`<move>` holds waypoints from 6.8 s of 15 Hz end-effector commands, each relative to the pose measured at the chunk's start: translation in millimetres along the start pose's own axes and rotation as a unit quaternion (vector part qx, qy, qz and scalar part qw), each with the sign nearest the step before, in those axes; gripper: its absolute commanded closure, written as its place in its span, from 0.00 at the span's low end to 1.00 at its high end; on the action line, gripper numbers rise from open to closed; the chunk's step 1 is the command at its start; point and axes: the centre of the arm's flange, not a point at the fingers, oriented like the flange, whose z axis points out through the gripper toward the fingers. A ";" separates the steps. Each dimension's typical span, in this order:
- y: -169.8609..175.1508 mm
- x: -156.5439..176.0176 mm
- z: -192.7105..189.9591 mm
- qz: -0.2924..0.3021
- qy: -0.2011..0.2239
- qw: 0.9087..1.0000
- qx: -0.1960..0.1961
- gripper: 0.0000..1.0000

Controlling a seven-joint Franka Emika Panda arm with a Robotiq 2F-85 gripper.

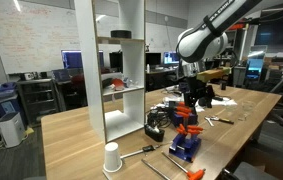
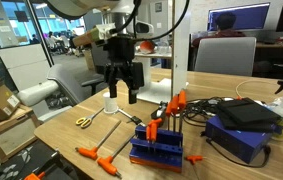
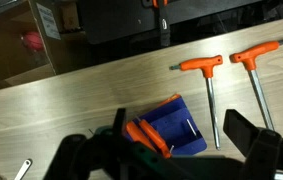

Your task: Put the white cup into the lowest of the white shelf

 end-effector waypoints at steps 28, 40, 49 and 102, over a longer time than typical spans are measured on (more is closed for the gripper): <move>-157.1 65.4 -34.9 0.007 0.104 0.979 0.174 0.00; -253.9 109.7 -0.8 0.082 0.059 0.973 0.206 0.00; -307.8 152.2 34.9 0.105 0.044 0.971 0.211 0.00; -237.1 199.4 25.7 0.109 0.369 0.923 0.031 0.69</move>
